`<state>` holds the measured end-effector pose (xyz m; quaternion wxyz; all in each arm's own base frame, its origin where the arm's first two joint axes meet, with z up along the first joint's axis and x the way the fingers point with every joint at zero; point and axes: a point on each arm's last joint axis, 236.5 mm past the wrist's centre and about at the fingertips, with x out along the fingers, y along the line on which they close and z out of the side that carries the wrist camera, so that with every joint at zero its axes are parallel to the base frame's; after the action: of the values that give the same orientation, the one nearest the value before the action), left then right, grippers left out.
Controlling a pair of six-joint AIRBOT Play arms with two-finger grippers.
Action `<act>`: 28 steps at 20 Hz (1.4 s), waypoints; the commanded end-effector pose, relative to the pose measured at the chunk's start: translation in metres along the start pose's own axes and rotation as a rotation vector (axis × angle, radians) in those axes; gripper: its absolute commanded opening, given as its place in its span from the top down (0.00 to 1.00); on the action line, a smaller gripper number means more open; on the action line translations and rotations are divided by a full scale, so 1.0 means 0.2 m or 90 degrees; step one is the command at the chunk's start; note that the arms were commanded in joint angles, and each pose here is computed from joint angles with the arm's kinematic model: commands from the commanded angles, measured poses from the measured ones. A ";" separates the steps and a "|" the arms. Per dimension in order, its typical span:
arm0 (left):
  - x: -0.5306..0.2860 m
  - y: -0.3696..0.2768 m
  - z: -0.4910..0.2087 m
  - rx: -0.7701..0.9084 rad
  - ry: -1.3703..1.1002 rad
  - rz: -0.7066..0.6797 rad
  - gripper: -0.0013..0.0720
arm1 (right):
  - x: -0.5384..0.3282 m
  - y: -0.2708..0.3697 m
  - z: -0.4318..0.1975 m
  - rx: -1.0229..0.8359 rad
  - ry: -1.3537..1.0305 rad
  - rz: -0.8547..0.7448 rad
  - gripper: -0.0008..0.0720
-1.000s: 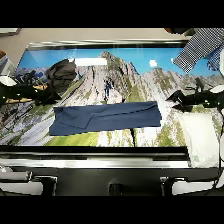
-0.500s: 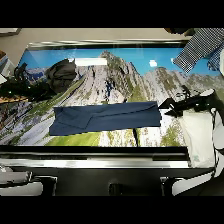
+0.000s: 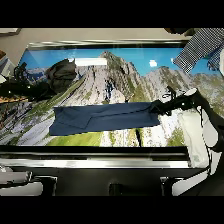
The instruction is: Fold the clothes and pants, and hang the long-sleeved shirts on hangers.
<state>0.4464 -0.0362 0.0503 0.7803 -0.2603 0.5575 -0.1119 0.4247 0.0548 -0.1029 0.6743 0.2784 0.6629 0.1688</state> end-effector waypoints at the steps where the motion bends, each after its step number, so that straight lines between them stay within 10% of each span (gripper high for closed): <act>1: 0.01 -0.05 -0.03 0.000 0.015 -0.017 0.96 | -0.14 0.09 0.01 0.006 -0.032 -0.020 0.94; 11: 0.71 -0.86 -0.46 0.006 0.102 -0.170 0.96 | -0.91 0.26 -0.16 -0.017 -0.172 -0.219 0.94; 28: 1.46 -1.85 -1.30 -0.107 0.236 -0.307 0.97 | -1.34 0.57 -0.44 -0.021 -0.212 -0.229 0.95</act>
<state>0.3611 -0.5269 -0.0489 0.6091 -0.4098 0.6120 -0.2942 0.3473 -0.0043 0.1779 0.8038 0.1663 0.5711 0.0103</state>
